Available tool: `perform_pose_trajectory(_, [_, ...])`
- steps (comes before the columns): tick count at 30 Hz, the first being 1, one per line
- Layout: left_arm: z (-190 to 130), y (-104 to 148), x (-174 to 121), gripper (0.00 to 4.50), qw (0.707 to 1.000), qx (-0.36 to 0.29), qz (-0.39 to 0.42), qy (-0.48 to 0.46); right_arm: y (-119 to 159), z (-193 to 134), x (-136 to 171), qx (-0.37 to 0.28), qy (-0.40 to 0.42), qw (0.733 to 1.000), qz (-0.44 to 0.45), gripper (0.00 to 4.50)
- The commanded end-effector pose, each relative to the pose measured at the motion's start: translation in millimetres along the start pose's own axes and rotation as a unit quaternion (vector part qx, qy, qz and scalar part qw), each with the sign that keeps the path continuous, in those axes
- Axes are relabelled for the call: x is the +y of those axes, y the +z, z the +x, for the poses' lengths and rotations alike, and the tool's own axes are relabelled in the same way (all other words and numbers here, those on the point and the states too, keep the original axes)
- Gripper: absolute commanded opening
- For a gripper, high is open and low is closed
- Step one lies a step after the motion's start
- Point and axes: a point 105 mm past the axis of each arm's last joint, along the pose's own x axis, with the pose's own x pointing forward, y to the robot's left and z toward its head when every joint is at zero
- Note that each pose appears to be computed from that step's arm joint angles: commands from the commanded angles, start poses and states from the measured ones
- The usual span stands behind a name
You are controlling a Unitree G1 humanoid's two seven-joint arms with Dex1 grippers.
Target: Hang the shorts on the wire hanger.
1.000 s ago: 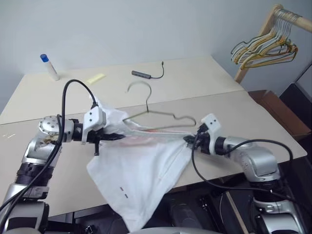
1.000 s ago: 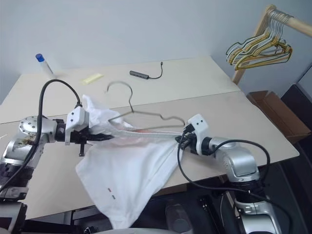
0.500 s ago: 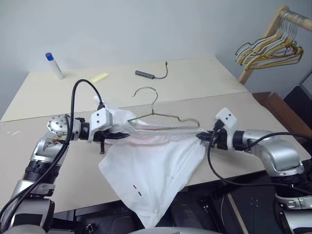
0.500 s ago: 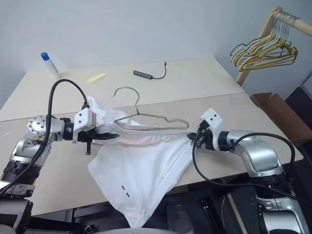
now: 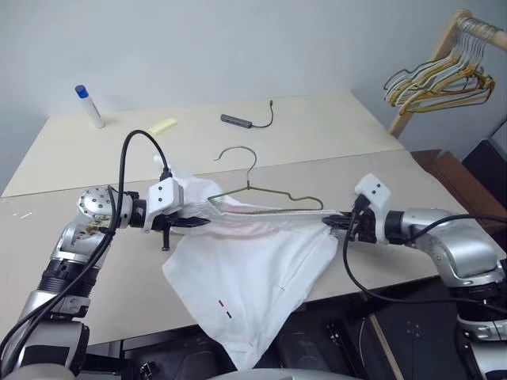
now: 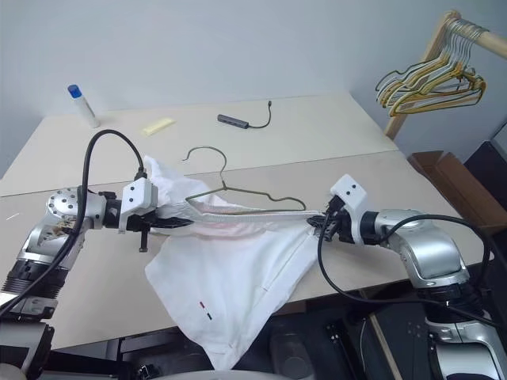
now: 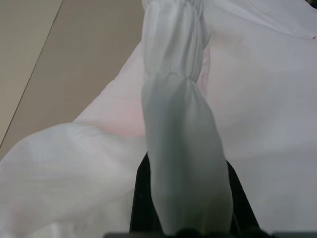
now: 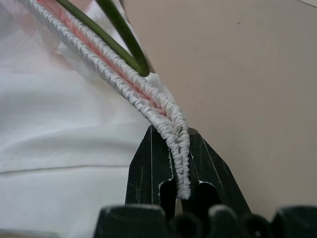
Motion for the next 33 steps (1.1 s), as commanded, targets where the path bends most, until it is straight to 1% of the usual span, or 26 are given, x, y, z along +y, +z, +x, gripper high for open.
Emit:
perform_pose_trajectory(1, [-17.5,-5.9,7.2,0.00,1.000,0.019,0.005,0.020,4.3,-19.4,-25.1,0.006,-0.056,0.998,-0.012,0.03])
perform_pose_trajectory(4, [-16.9,-8.5,5.8,0.00,0.999,0.023,0.008,0.021,3.0,-20.2,-25.3,0.012,-0.055,0.998,-0.013,0.03])
perform_pose_trajectory(14, [-12.7,6.6,7.7,0.00,0.998,-0.045,0.003,0.039,-2.5,-19.7,-23.3,0.021,-0.046,0.999,-0.006,0.03])
perform_pose_trajectory(18, [-12.8,4.9,4.1,0.00,0.999,-0.040,0.007,0.030,-3.7,-19.6,-22.7,0.022,-0.044,0.999,-0.002,0.03])
perform_pose_trajectory(24, [-14.2,-8.1,5.1,0.00,0.999,0.008,0.014,0.030,-0.1,-21.3,-24.7,0.018,-0.047,0.999,-0.006,0.03])
perform_pose_trajectory(29, [-14.9,-25.8,9.3,0.00,0.997,0.064,0.028,0.045,4.4,-25.0,-24.5,0.014,-0.045,0.999,-0.015,0.03])
perform_pose_trajectory(33, [-14.9,-33.6,9.7,0.00,0.994,0.090,0.047,0.041,15.7,-28.2,-19.8,0.006,-0.032,0.998,-0.045,0.03])
